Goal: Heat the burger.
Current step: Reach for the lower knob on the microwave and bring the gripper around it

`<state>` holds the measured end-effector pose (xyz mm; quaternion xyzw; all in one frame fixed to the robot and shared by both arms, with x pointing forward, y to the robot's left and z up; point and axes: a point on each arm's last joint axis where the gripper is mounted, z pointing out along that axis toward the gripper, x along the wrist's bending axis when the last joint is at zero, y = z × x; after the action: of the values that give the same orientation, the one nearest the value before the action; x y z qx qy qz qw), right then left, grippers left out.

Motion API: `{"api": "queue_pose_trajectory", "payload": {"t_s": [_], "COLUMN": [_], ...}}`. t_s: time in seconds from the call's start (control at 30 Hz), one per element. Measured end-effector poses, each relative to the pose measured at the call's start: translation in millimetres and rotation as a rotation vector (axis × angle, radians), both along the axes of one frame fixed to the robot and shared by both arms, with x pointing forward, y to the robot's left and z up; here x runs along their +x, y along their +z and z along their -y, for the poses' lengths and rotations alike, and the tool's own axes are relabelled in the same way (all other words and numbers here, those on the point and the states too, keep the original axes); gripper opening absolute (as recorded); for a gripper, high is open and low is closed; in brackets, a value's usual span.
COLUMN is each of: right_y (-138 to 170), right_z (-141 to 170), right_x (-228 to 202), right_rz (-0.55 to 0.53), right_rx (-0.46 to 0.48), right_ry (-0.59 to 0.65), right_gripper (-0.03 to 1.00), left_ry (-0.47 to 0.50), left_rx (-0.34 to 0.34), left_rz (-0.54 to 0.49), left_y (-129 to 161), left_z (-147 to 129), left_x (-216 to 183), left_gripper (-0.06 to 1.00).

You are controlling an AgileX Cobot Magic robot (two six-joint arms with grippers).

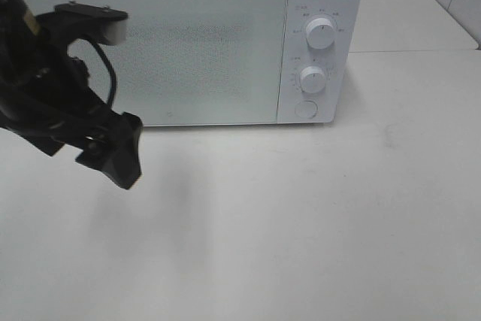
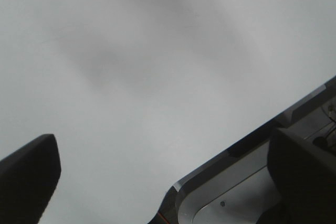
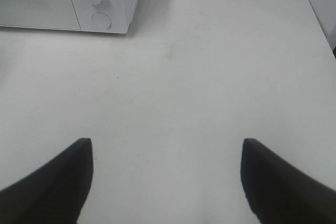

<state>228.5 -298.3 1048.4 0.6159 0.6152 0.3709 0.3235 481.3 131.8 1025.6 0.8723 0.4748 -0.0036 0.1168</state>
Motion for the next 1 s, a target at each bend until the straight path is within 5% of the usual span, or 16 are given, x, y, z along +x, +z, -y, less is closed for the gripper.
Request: {"api": "queue_pose_trajectory", "payload": {"t_s": [0.5,1.0], "right_y": [0,0], "right_z": [0,0], "right_x": [0,0], "right_rz": [0.000,0.000], "right_rx": [0.000,0.000], "right_ry": [0.000,0.000], "right_gripper": [0.75,0.75], "left_ry": [0.347,0.459], "left_rx": [-0.015,-0.029], "left_rz": [0.042,0.118], "left_y": [50,48], "left_z": [-108,-145], "left_x": [1,-81], "left_gripper": [0.99,0.99]}}
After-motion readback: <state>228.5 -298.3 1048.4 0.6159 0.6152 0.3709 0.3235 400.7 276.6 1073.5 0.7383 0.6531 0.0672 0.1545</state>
